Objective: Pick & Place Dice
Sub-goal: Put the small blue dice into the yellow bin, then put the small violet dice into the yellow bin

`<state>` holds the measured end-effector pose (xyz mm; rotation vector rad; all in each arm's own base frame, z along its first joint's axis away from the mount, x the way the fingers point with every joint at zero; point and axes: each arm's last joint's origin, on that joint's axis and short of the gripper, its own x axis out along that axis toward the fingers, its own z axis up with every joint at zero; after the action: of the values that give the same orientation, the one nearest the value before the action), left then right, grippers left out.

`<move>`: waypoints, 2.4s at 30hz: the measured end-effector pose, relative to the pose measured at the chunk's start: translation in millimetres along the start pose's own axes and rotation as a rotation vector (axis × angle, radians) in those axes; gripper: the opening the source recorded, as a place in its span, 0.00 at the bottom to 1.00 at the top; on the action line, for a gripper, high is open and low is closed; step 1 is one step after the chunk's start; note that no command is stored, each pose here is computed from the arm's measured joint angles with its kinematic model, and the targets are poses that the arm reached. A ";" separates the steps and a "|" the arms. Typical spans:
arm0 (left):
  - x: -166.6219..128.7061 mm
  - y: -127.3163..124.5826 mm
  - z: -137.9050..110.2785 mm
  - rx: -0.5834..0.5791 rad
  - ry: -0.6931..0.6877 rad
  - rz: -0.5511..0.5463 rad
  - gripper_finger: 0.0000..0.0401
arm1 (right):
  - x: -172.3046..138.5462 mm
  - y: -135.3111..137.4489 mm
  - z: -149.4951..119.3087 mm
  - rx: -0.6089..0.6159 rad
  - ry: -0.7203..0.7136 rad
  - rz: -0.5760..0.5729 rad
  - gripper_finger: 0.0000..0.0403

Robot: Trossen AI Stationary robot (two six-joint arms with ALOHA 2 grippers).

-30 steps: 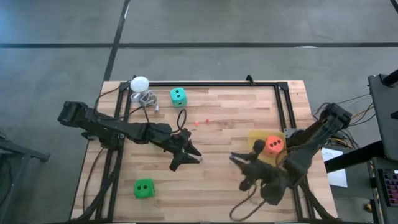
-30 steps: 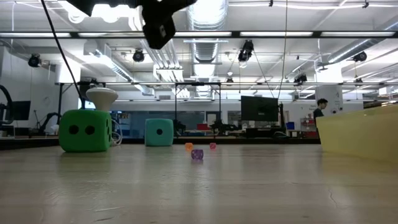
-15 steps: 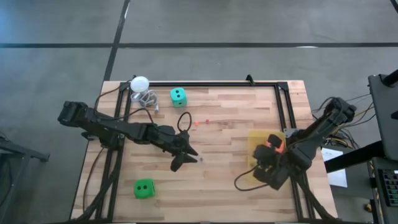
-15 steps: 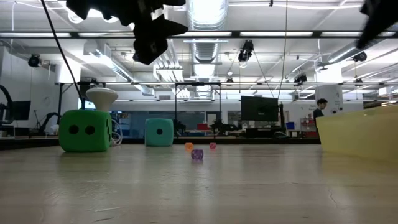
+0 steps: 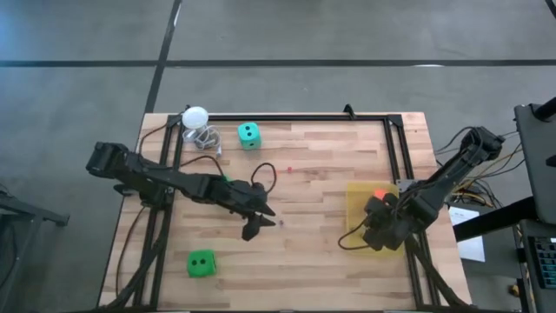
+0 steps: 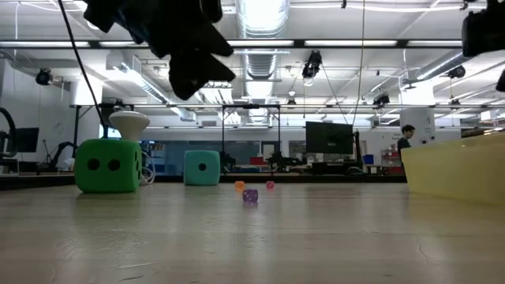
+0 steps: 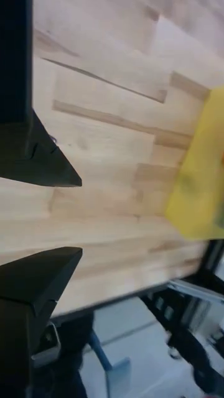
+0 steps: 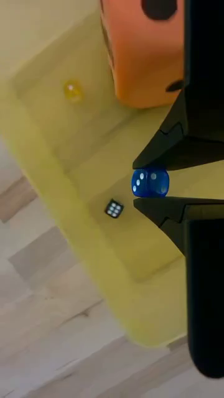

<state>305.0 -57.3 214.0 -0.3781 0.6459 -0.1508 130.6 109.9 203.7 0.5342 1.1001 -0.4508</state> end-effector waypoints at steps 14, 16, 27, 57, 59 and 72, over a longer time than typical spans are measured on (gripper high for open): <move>36.1 10.0 -2.9 0.035 0.134 0.063 0.42 | 20.9 0.3 -7.9 -0.003 0.089 -0.022 0.11; 37.9 9.7 -1.7 0.046 0.149 0.068 0.42 | 23.8 1.4 -8.3 -0.009 0.103 -0.032 0.11; 38.0 10.8 -2.3 0.044 0.184 0.083 0.42 | 34.1 4.9 -6.2 -0.034 0.135 -0.055 0.14; 38.0 11.3 -3.8 0.103 0.197 0.082 0.45 | 7.6 30.3 14.9 -0.118 0.062 0.055 0.44; 37.9 11.6 -3.7 0.127 0.194 0.093 0.47 | 5.1 32.5 16.5 -0.124 0.054 0.065 0.43; 72.5 24.9 -20.9 0.222 0.290 0.156 0.52 | 1.3 35.2 19.9 -0.157 0.002 0.067 0.38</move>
<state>350.0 -58.8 148.6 -0.0904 0.9320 -0.1280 166.0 125.4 215.9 0.4316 1.1058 -0.3029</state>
